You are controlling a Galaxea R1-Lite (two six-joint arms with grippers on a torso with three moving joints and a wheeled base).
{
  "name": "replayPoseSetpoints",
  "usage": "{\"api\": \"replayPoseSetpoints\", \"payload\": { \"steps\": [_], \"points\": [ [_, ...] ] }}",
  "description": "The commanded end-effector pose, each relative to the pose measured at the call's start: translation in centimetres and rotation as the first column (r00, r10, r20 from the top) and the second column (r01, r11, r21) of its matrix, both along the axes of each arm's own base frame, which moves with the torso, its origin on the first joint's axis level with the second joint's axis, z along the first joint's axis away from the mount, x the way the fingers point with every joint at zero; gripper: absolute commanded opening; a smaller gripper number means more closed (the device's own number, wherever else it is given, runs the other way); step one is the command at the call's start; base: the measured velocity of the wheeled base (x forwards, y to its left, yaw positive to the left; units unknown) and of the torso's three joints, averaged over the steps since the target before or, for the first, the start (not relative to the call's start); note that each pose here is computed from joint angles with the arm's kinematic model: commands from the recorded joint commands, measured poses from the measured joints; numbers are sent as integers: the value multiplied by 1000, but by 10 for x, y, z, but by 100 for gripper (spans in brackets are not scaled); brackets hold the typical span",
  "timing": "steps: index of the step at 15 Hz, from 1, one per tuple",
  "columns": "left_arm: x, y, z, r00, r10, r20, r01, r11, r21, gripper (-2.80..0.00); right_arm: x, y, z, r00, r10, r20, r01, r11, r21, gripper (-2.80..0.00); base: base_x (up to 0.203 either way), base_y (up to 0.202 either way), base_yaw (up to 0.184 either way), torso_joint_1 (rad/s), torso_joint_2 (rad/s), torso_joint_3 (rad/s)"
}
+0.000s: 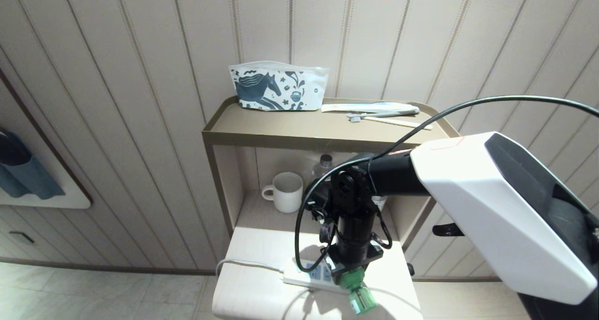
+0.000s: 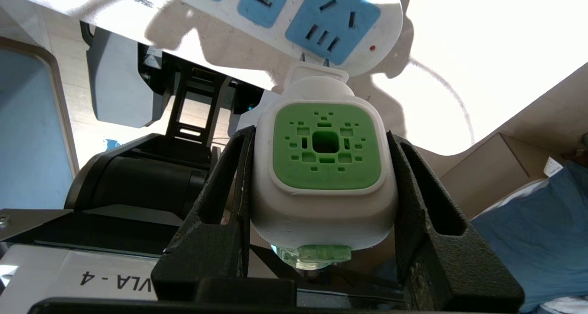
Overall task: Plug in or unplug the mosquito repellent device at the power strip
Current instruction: Insert the plug into the socket
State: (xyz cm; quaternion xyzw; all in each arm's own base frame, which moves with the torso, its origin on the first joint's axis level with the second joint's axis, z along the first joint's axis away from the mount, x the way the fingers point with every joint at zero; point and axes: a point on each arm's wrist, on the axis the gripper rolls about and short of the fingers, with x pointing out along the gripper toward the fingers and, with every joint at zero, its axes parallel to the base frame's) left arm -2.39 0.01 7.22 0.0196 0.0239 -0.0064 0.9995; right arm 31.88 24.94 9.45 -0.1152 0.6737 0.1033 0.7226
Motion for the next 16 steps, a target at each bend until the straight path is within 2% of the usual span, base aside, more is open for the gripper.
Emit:
{"api": "replayPoseSetpoints", "payload": {
  "steps": [1, 16],
  "points": [
    [0, 0, 0, 1000, 0, -3, 0, 1000, 1, -280, 2, 0, -3, 1000, -6, -6, 6, 1000, -5, -280, 0, 0, 0, 0, 0, 0],
    [0, 0, 0, 1000, 0, -3, 0, 1000, 1, -280, 8, -1, -4, 1000, -19, 1, 19, 1000, 2, -280, 0, 0, 0, 0, 0, 0]
  ]
}}
